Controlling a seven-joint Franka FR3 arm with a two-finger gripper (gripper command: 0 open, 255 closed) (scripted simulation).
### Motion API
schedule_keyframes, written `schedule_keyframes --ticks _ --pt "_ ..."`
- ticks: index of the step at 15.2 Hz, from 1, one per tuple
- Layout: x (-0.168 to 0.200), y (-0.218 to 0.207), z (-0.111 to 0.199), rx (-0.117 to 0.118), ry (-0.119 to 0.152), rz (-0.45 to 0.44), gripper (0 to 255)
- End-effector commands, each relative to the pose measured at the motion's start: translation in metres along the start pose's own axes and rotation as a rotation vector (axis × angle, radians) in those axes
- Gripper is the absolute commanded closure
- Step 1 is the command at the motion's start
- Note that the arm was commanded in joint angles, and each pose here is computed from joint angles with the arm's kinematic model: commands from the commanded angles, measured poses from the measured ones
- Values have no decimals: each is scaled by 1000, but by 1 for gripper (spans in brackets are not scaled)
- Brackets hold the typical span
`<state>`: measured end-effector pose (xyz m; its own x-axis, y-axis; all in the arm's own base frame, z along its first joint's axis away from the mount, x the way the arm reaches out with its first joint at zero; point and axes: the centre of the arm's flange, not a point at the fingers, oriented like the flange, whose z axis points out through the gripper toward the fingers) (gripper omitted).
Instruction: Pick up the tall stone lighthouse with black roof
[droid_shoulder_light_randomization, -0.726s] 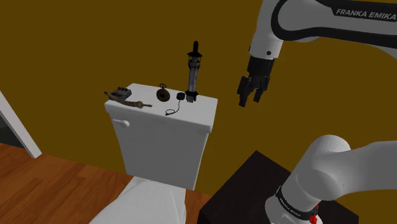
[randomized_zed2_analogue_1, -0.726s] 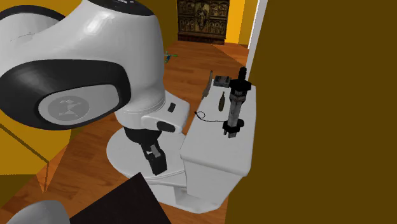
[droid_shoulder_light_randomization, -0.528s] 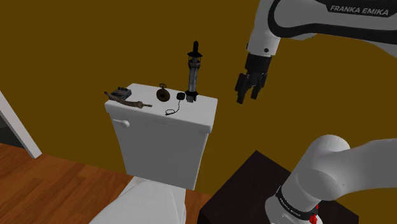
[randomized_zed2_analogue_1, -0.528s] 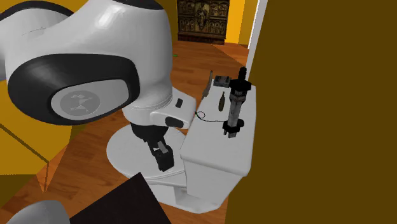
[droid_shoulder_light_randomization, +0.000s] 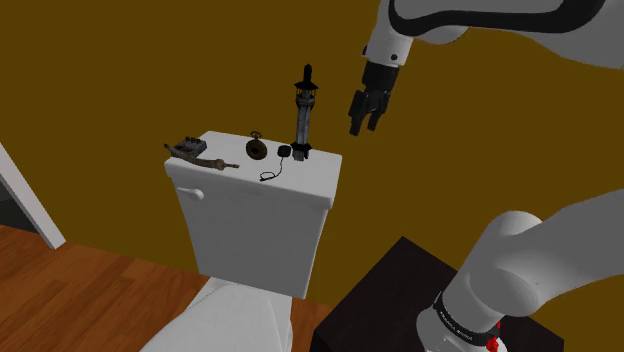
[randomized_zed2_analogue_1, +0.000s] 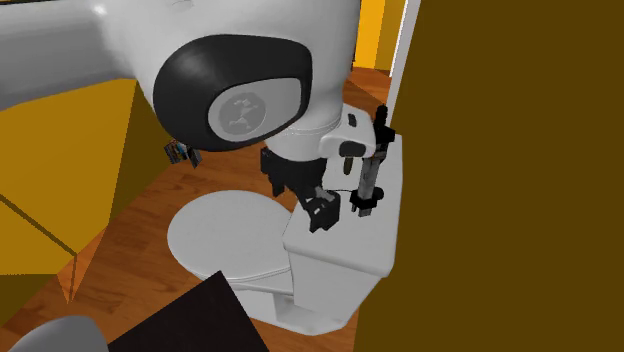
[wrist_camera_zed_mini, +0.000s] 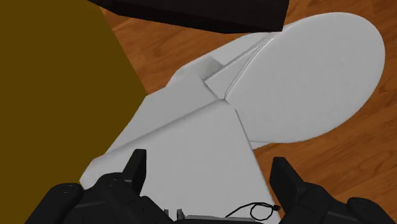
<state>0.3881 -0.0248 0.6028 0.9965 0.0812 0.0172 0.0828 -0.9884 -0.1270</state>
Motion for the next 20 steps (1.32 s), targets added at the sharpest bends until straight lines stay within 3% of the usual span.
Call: schedule_keyframes --ticks 1,15,20 --pt "25 4 -9 5 20 -46 0" --pt "174 14 -77 43 153 -348 0" --pt "174 17 -51 43 153 -348 0"
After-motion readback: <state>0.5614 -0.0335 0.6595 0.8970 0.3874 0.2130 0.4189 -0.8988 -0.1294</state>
